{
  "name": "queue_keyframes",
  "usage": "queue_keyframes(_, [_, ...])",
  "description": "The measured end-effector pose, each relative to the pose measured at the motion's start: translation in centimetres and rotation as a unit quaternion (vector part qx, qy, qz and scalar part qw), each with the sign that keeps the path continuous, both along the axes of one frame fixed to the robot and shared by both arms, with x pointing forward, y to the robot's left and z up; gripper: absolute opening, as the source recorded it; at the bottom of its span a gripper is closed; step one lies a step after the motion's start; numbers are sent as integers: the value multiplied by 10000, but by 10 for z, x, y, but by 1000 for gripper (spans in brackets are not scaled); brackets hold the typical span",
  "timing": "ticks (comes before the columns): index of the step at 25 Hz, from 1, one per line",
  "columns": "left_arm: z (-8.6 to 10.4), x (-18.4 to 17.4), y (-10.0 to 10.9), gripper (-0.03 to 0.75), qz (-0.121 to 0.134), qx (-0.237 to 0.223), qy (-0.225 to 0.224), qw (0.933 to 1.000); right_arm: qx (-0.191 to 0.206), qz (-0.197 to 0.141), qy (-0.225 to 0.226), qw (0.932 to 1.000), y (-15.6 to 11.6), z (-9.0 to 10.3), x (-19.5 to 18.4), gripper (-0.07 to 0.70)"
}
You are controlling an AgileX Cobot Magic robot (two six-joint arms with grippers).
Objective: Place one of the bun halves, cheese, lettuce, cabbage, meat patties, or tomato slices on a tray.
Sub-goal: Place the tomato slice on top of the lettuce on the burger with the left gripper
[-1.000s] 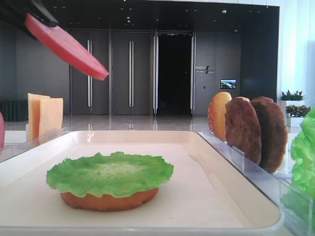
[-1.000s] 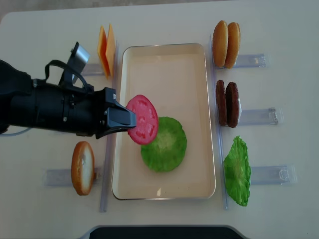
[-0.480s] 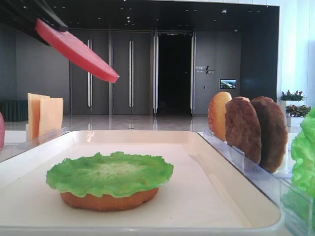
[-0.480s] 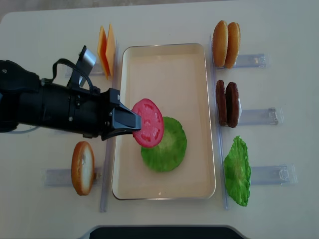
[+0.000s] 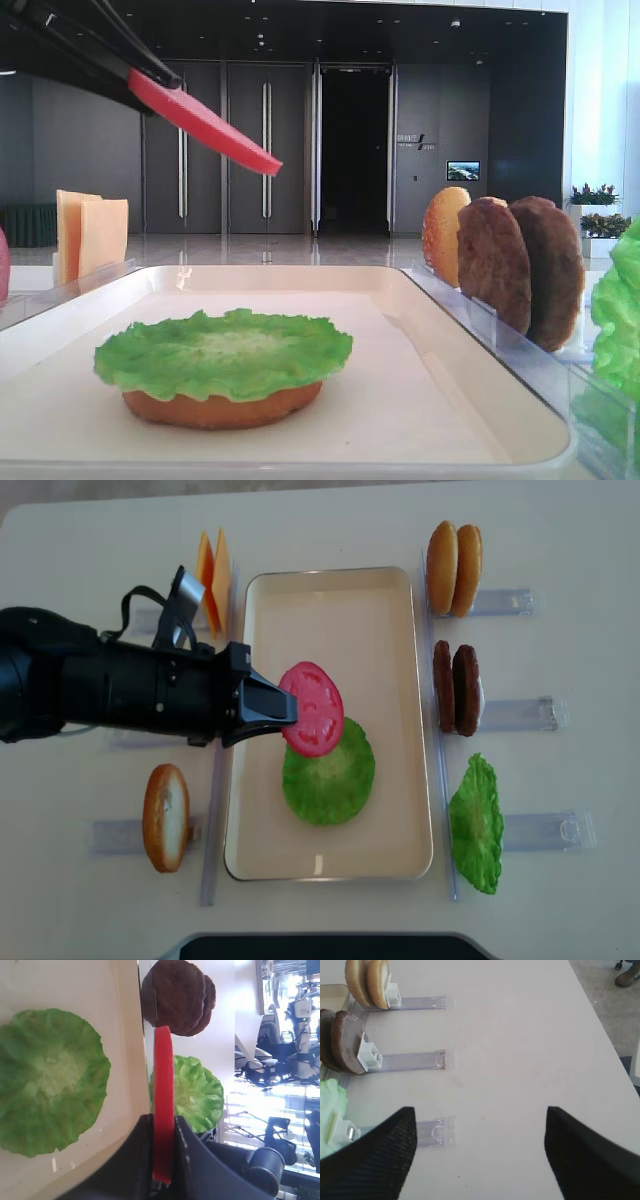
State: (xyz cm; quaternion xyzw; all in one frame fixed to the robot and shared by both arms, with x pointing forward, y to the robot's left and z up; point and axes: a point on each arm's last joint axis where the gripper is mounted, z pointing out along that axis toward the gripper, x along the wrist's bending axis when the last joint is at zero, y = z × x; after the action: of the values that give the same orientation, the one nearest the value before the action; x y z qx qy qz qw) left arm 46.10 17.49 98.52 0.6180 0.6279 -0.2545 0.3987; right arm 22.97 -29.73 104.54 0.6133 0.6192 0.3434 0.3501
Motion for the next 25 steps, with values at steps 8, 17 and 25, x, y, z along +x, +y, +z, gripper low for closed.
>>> queue_keyframes(8, [-20,6,-2,60,-119,114,229,9996,0,0,0,10000,0,0,0,534])
queue_keyframes(17, [-32,8,-2,60,-354,225,195,9989,0,0,0,10000,0,0,0,534])
queue_keyframes(25, [-32,6,-3,58,-537,215,142,9982,0,0,0,10000,0,0,0,534])
